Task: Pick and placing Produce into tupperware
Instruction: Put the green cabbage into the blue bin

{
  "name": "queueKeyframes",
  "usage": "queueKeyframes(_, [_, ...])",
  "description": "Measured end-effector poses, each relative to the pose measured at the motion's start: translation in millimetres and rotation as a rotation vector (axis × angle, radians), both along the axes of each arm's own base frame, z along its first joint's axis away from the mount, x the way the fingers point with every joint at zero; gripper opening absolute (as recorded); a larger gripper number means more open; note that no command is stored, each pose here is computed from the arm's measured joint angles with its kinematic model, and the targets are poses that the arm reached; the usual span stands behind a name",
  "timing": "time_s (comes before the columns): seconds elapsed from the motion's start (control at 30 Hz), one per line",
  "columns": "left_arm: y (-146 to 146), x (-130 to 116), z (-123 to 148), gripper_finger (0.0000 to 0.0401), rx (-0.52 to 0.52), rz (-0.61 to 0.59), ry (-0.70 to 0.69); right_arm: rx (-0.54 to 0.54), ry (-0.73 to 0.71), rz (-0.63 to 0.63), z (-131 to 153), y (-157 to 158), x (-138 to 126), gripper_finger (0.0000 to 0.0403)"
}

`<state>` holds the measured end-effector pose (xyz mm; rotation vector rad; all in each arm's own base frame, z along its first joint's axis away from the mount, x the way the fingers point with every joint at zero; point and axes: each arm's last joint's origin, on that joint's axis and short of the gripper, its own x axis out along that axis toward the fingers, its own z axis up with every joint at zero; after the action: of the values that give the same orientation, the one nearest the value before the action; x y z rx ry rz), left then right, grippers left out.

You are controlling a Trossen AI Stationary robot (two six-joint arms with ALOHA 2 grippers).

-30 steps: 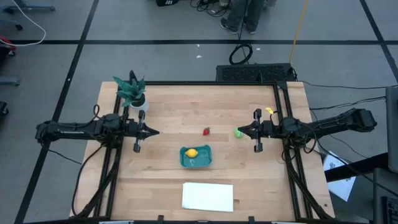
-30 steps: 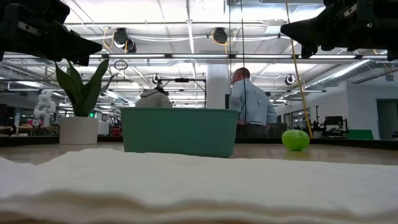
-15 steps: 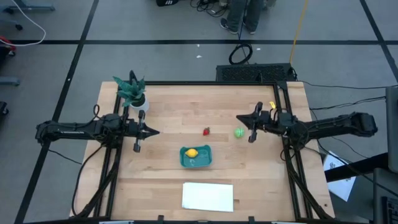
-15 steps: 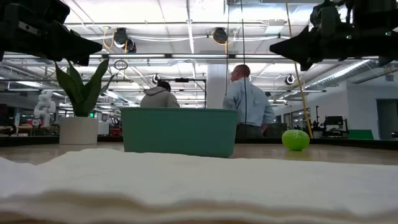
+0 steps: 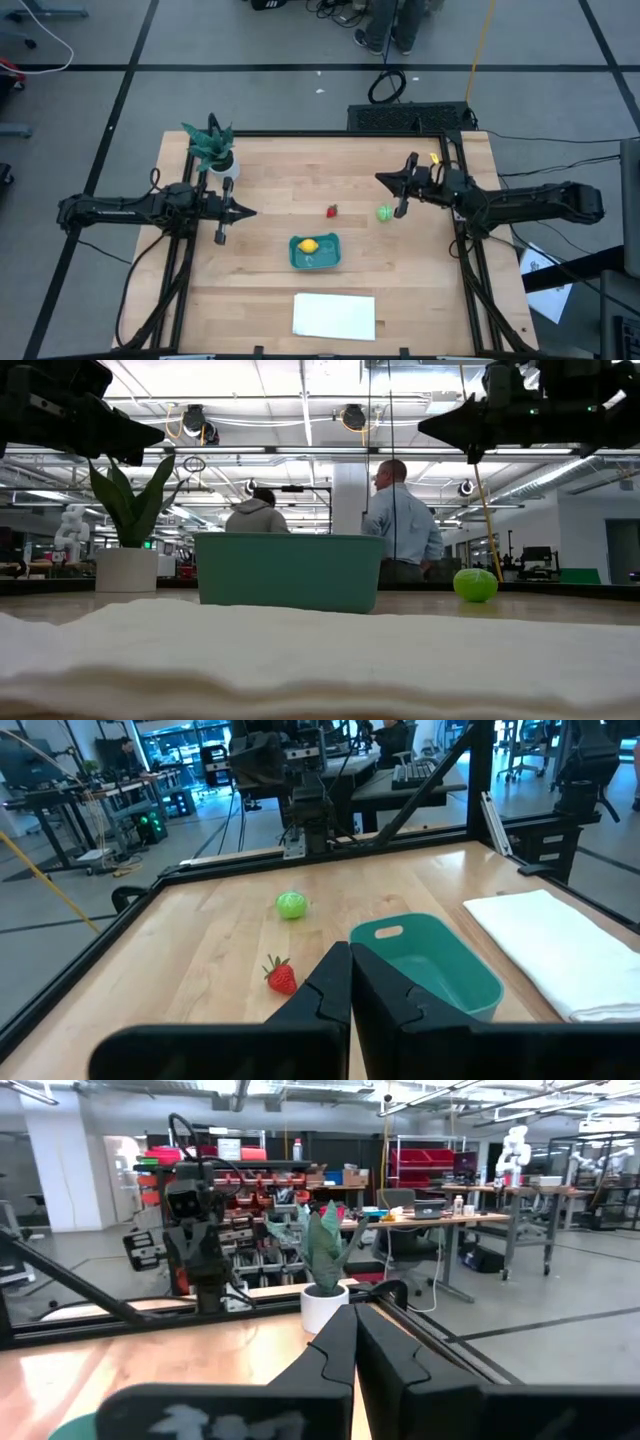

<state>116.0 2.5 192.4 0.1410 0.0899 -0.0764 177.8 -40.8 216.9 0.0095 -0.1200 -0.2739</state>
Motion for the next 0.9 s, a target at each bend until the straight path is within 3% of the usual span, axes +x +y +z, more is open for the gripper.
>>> queueKeyframes(0.2, [0.0,0.0,0.1,0.0005,0.000,0.000,0.000,0.001,0.006,-0.007,11.7,-10.2,11.2,0.0000])
queueKeyframes(0.5, [0.0,0.0,0.0,0.0005,0.000,0.000,0.001,0.026,0.130,-0.029,45.9,-18.5,24.5,0.0000])
queueKeyframes(0.9, [0.0,-0.3,-3.1,0.0005,-0.006,0.001,0.033,0.056,0.301,-0.028,83.9,-16.5,18.5,0.0000])
